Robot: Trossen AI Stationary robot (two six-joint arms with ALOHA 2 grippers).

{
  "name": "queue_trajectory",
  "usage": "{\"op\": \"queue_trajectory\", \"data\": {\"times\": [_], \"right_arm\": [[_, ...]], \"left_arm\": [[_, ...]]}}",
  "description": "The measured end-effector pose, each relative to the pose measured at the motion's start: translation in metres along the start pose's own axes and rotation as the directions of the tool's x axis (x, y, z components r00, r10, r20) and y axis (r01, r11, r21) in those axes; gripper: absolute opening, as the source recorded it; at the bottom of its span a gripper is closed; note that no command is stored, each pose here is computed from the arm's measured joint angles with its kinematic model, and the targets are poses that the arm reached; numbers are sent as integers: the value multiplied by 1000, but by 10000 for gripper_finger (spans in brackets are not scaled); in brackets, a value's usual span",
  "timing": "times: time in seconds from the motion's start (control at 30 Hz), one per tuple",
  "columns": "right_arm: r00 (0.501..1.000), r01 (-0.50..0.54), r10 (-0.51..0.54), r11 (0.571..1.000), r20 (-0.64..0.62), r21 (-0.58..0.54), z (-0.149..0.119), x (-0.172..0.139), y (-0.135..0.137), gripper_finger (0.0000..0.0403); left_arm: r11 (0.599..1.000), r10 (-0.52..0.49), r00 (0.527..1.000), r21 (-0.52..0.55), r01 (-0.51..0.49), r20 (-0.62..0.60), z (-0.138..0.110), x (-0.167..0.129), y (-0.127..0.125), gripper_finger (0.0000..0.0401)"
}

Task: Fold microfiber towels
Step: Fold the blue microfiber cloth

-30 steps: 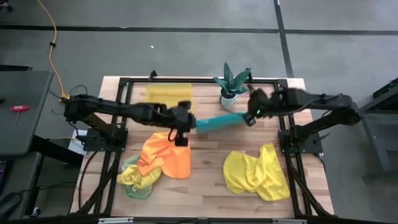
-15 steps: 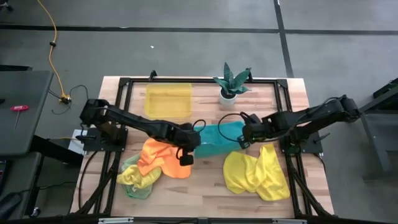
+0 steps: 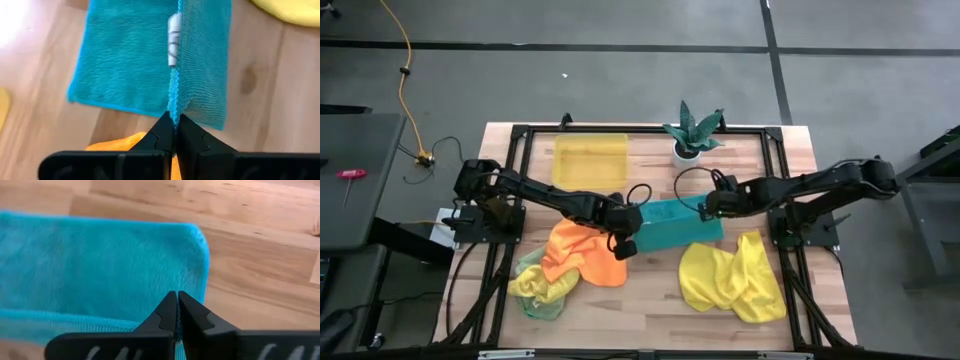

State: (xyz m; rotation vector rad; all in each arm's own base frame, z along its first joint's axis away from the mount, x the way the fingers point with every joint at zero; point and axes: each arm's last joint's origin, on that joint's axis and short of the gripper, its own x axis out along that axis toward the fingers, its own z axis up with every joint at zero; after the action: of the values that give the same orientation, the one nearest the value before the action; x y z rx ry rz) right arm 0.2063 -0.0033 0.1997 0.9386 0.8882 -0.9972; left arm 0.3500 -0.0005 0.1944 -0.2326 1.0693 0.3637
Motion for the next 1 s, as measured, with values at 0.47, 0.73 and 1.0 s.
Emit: {"op": "queue_trajectory", "data": {"times": [0.47, 0.73, 1.0], "right_arm": [[998, 17, -21, 998, 64, 61, 8, 28, -9, 0], [996, 22, -28, 998, 87, 62, 12, 34, -7, 0], [992, 35, -43, 997, 119, 70, 12, 34, -8, 1]], "left_arm": [[989, 109, 993, -96, -112, -37, 0, 24, 14, 0], [974, 182, 983, -130, -184, -28, -1, 26, 16, 0], [966, 214, 977, -144, -214, -14, -1, 26, 17, 1]]}}
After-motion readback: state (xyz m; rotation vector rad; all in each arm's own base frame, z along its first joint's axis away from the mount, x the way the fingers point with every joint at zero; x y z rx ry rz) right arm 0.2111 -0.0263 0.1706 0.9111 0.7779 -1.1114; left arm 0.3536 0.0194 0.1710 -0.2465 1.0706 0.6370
